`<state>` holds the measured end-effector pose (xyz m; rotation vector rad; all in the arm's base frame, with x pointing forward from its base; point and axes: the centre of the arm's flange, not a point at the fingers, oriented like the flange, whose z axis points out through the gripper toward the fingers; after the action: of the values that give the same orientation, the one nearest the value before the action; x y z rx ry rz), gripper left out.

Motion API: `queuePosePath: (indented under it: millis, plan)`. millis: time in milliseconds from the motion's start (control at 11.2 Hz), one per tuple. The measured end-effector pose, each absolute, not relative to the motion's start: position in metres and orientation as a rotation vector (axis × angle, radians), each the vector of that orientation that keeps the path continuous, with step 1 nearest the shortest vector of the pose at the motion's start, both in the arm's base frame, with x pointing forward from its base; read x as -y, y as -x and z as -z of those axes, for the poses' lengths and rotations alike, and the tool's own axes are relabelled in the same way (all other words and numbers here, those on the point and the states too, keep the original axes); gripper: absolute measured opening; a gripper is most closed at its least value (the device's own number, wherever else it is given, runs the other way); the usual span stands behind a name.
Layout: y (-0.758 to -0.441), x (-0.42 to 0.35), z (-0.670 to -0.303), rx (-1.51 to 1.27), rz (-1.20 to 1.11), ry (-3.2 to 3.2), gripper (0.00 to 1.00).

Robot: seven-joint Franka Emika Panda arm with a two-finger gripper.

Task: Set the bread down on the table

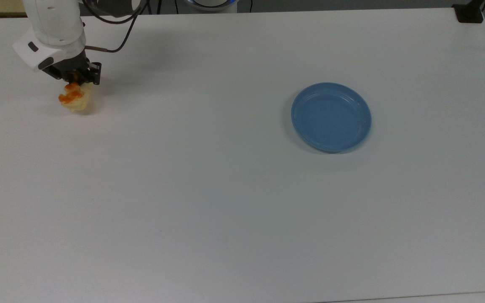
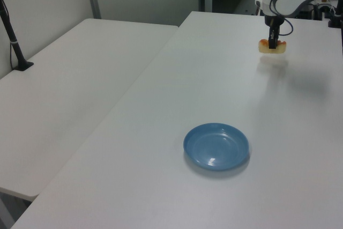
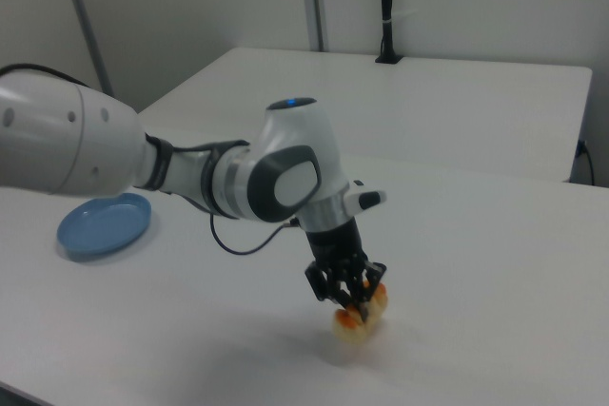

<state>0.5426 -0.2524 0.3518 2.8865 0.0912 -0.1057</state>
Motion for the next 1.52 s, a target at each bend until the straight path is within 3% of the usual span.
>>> queuePosePath:
  millis: [268,447,626,894,983,1252,1520]
  plan:
    - [-0.543,0.274,-0.324,-0.104,0.047,-2.865,0.11]
    - [-0.542,0.281,-0.316,-0.094,0.055,-2.868,0.17]
    - [-0.540,0.288,-0.318,-0.076,0.055,-2.863,0.41]
    - [-0.538,0.309,-0.335,-0.021,0.048,-2.844,0.85]
    - [-0.539,0.315,-0.348,0.004,0.079,-2.838,0.99]
    - [-0.550,0.306,-0.424,0.140,0.121,-2.894,1.00]
    - [-0.553,0.247,-0.522,0.277,0.080,-3.000,1.00]
